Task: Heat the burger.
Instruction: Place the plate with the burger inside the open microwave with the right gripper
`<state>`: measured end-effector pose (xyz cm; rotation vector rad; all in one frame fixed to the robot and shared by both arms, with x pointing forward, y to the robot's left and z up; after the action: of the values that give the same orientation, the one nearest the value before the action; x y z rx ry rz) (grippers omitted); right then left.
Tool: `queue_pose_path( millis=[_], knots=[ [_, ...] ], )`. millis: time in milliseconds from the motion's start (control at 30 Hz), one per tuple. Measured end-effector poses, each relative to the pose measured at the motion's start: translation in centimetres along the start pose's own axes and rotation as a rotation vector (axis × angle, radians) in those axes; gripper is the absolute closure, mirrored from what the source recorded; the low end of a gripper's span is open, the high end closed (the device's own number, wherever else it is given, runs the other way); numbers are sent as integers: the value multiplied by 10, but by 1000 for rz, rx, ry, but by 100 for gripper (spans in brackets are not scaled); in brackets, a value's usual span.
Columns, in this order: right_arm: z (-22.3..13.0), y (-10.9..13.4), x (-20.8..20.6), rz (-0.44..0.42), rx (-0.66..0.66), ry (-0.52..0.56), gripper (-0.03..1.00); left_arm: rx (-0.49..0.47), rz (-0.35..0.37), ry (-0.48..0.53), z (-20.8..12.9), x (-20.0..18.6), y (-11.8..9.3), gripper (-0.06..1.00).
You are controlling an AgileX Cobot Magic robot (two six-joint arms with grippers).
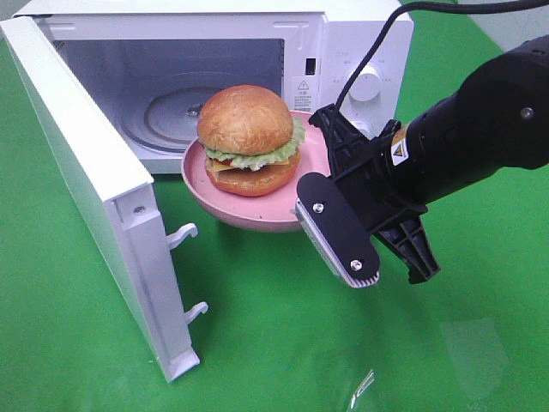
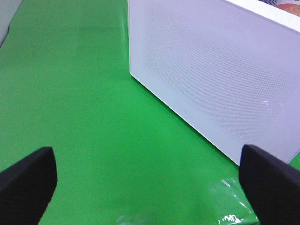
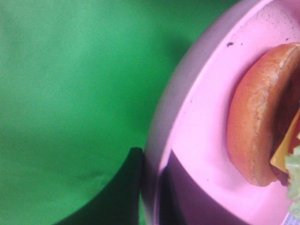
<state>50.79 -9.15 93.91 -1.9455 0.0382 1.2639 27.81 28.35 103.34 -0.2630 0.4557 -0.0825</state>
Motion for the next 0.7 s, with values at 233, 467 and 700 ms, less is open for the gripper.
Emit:
queue_pose_path(
  millis=[233, 467, 700],
  knots=[
    [11, -6, 0, -17, -36, -19, 90, 0, 0, 0, 0, 0, 0, -3],
    [13, -9, 0, -34, -42, -19, 90, 0, 0, 0, 0, 0, 0, -3],
    [11, -15, 6, -44, -40, -17, 90, 0, 0, 0, 0, 0, 0, -3]
  ],
)
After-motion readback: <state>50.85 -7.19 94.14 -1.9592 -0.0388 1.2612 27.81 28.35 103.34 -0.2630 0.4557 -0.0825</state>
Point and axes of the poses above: a point on each arm's last joint axis where the gripper is mounted, x pointing out along that axis toward the gripper, y along the wrist's bending axis when the last joint is at zero, z = x × y, the point moved 5 cm from there along x, pointing out along that axis toward the gripper, and after that the axes turned 15 degrees about -x, right-handed, at the moved point
